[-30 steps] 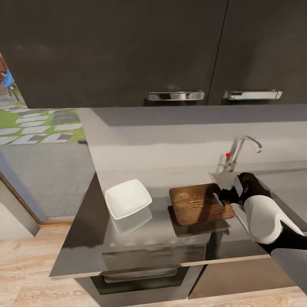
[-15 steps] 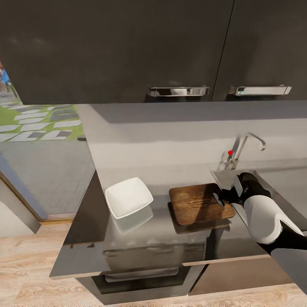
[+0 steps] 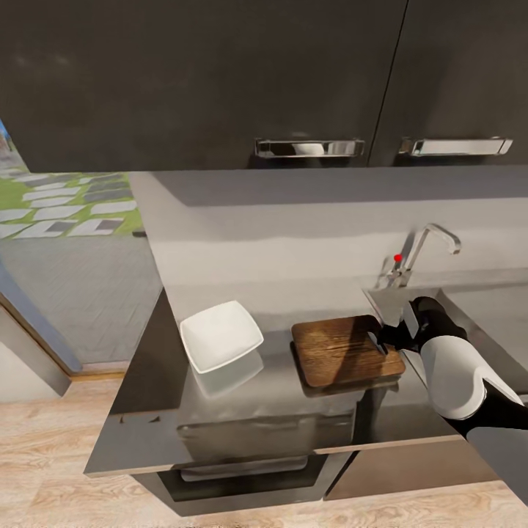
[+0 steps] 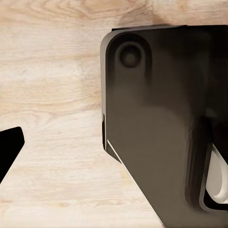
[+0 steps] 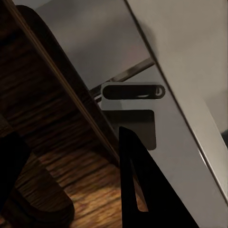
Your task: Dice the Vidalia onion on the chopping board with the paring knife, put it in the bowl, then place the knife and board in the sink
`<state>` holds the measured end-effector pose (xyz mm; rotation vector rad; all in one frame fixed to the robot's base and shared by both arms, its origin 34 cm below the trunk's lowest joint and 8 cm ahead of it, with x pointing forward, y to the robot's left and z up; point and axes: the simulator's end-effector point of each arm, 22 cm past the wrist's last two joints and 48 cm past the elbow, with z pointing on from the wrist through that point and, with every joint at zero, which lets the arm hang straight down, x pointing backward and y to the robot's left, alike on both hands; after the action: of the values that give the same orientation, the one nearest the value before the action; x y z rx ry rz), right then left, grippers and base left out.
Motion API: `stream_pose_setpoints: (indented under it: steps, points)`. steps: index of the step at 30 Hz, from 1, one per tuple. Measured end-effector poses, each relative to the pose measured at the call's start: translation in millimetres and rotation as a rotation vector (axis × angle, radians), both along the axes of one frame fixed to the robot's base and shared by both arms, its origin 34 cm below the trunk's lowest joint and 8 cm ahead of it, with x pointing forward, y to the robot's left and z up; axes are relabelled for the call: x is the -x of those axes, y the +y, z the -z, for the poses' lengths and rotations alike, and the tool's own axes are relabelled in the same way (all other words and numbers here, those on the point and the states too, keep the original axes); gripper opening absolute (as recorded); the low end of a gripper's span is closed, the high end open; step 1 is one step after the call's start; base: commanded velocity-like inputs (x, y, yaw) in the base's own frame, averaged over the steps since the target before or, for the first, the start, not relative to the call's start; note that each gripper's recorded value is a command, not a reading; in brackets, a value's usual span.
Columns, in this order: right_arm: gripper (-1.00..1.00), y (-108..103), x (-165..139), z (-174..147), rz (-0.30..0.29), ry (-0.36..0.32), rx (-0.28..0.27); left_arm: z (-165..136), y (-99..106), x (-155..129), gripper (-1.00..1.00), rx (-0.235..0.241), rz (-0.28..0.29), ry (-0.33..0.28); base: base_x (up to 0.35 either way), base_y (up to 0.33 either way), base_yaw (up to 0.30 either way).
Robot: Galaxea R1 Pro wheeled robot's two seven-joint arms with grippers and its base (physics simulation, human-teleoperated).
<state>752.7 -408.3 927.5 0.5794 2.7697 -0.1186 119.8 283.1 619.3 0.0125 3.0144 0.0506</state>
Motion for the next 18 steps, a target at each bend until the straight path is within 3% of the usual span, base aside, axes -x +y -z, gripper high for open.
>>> stream_pose_setpoints:
  steps: [18]
  points:
    - [-1.0, -2.0, 0.5, 1.4, 0.004, 0.003, 0.003, 0.0, 0.0, 1.5, 1.0, 0.0, 0.0, 0.004, 0.0, 0.0, 0.0]
